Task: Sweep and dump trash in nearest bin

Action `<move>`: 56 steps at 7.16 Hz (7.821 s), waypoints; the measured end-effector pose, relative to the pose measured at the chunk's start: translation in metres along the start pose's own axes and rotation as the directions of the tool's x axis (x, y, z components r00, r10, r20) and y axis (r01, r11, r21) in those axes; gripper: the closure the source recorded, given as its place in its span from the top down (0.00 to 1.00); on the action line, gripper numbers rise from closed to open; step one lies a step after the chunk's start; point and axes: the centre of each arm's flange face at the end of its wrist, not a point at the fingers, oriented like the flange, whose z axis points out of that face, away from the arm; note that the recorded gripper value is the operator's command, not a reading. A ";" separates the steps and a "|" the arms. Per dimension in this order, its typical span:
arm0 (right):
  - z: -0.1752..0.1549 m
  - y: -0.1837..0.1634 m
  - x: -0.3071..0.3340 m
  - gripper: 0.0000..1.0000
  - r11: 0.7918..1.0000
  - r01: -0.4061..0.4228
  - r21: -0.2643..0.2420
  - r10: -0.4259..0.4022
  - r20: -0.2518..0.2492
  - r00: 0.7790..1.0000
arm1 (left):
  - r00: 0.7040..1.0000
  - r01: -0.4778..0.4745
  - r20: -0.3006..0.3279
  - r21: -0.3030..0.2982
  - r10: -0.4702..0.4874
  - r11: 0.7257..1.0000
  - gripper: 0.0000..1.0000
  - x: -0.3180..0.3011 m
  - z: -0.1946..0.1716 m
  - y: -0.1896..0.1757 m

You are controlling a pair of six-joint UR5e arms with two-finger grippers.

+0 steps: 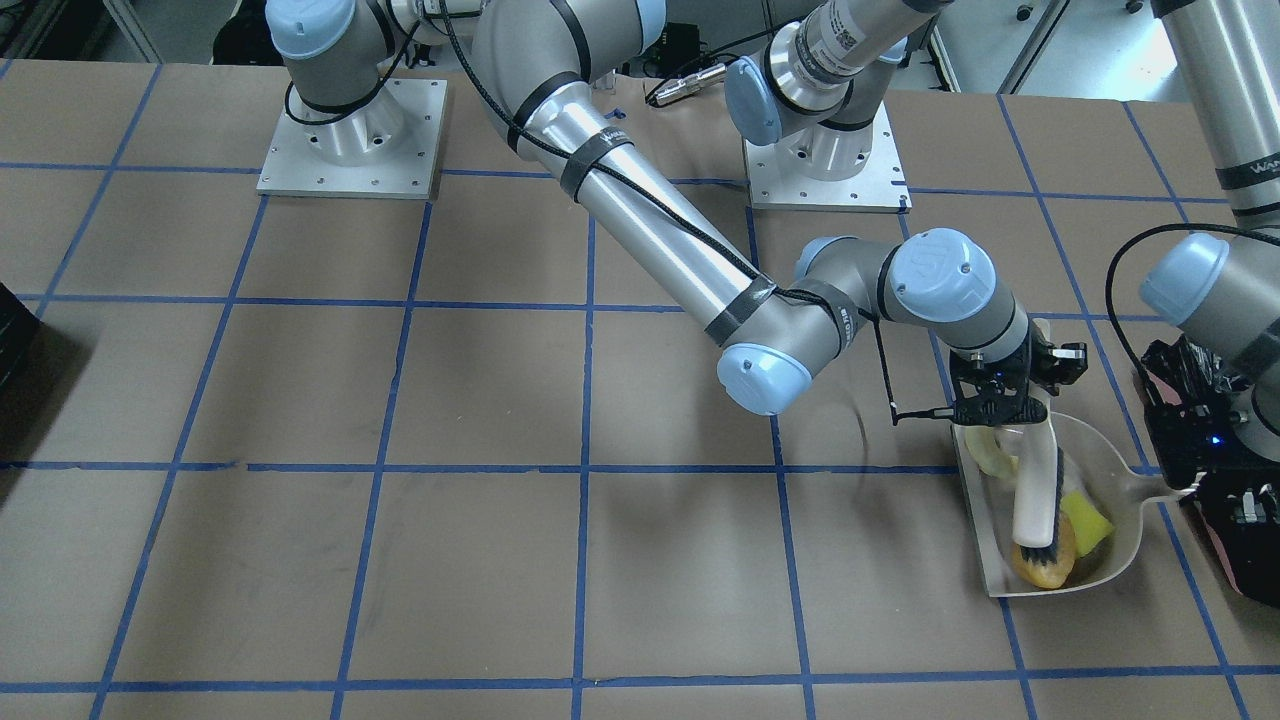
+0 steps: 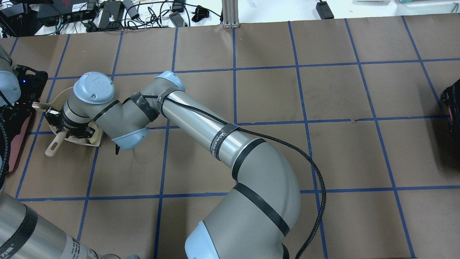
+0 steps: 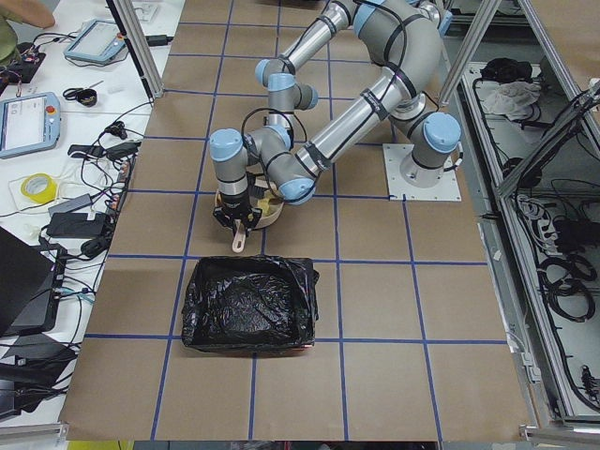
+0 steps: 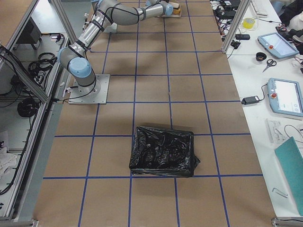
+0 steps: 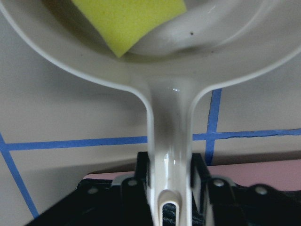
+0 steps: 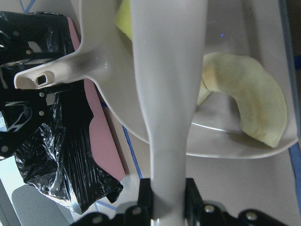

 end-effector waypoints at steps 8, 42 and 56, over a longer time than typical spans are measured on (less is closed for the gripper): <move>-0.212 -0.063 0.019 0.00 0.999 0.024 0.031 -0.010 -0.407 0.914 | 0.962 0.222 0.105 0.227 -0.251 0.948 0.00 0.028 -0.049 0.053; -0.601 -0.036 0.224 1.00 0.937 0.349 -0.016 -0.242 -0.749 0.616 | 0.911 0.339 0.355 -0.359 -0.209 0.869 0.00 0.022 -0.206 0.143; -0.650 -0.082 0.223 1.00 0.934 0.355 -0.026 -0.240 -0.783 0.574 | 0.111 0.994 -0.249 0.018 -0.962 0.110 0.00 -0.005 -0.195 -0.472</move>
